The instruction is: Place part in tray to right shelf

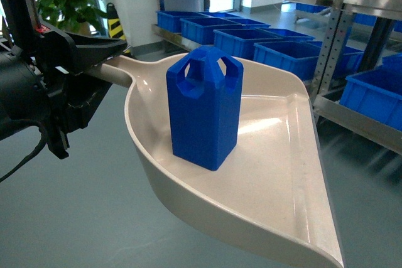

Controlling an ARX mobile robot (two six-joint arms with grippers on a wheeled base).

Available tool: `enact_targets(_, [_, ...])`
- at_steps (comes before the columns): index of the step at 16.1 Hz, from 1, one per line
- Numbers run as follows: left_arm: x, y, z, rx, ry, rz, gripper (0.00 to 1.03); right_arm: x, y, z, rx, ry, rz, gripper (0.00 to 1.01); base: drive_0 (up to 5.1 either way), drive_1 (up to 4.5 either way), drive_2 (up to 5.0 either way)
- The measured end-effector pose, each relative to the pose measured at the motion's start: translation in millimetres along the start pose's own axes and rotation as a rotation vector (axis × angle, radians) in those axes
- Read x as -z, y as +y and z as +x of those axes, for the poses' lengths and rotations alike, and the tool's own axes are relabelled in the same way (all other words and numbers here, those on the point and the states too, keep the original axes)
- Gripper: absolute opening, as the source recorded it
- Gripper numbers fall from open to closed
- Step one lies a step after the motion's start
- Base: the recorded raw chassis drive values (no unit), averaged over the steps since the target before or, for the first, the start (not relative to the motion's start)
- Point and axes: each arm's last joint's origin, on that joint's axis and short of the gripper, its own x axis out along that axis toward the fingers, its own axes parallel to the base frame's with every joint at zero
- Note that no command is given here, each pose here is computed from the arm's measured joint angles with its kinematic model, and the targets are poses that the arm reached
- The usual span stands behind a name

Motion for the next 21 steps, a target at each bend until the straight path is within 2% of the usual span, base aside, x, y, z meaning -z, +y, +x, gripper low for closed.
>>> enact_targets(21, [0.4,-0.1,0.0,0.001,0.004,0.000,0.16,0.0,0.0,0.0,0.000,0.000,0.000,0.98,-1.6,-1.62,-1.6])
